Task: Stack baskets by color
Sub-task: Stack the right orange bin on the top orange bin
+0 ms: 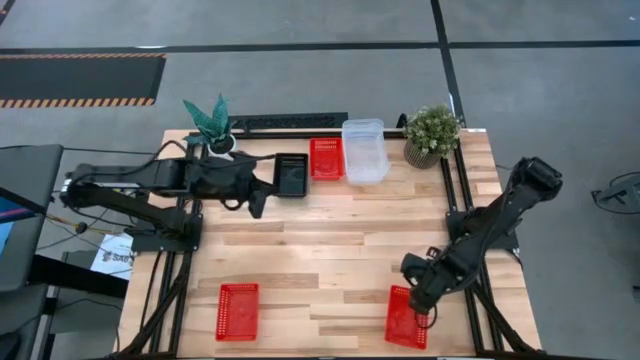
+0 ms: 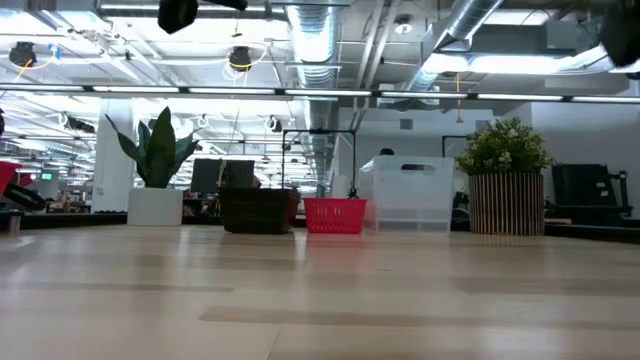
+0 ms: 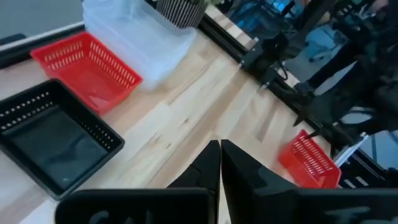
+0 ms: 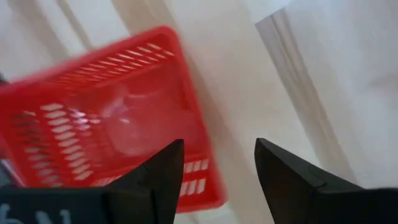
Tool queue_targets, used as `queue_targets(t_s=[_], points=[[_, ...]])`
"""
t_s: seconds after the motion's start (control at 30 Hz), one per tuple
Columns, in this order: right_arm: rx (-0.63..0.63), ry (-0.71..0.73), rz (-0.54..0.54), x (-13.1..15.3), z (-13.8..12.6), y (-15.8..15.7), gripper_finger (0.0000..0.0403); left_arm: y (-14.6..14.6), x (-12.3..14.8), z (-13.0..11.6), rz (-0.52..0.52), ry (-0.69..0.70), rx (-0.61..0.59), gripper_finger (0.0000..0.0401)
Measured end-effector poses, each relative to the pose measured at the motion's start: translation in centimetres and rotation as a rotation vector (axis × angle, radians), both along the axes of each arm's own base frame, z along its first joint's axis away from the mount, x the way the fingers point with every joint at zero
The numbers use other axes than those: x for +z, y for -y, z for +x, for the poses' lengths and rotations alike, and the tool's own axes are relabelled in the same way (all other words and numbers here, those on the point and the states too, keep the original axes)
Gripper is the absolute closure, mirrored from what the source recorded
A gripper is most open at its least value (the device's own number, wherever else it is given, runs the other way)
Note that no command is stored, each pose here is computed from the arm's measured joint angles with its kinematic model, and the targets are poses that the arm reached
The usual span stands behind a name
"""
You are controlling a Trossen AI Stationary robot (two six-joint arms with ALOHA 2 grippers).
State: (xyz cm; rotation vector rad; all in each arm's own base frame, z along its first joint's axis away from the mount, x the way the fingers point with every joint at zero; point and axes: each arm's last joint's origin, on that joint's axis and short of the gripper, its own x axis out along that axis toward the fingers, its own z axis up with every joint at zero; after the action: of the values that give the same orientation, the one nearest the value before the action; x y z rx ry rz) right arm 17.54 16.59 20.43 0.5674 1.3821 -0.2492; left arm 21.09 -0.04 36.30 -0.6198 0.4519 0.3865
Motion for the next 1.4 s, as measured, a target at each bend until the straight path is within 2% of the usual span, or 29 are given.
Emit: queue_targets(t_s=[0.17, 0.3, 0.4, 0.53, 0.67, 0.8, 0.93, 1.1, 1.23, 1.4], points=[[0.084, -0.061, -0.057, -2.5, 0.4, 0.4, 0.0184, 0.1, 0.5, -0.9, 0.002, 0.024, -0.003, 0.0401], [0.133, -0.097, -0.047, -3.3, 0.9, 0.6, 0.0196, 0.1, 0.5, -1.0, 0.003, 0.024, -0.002, 0.0401], [0.126, -0.098, -0.039, -3.4, 1.3, 1.0, 0.0247, 0.1, 0.4, -1.0, 0.005, 0.007, -0.003, 0.0401], [0.128, -0.090, -0.031, -3.3, 1.9, 1.6, 0.0373, 0.1, 0.2, -1.2, 0.006, -0.024, -0.003, 0.0401], [0.133, -0.058, 0.006, -3.1, 3.1, 2.6, 0.0389, 0.1, 0.0, -1.7, -0.006, -0.053, -0.022, 0.0401], [0.149, 0.033, 0.036, -0.3, 5.1, 4.3, 0.0394, 0.2, 0.1, -2.5, -0.015, -0.068, -0.038, 0.0401], [0.134, 0.116, 0.005, 3.7, 7.3, 7.7, 0.0396, 0.1, 0.4, -3.6, 0.002, -0.068, -0.050, 0.0401], [0.101, 0.270, -0.134, 10.0, 9.9, 14.2, 0.0398, 0.1, 1.0, -4.9, 0.031, -0.048, -0.067, 0.0401], [0.019, 0.428, -0.286, 15.0, 10.6, 20.4, 0.0398, 0.0, 1.3, -5.7, 0.055, -0.035, -0.080, 0.0401], [-0.046, 0.515, -0.474, 19.0, 10.8, 27.8, 0.0398, -0.1, 1.4, -6.3, 0.091, -0.035, -0.073, 0.0401]])
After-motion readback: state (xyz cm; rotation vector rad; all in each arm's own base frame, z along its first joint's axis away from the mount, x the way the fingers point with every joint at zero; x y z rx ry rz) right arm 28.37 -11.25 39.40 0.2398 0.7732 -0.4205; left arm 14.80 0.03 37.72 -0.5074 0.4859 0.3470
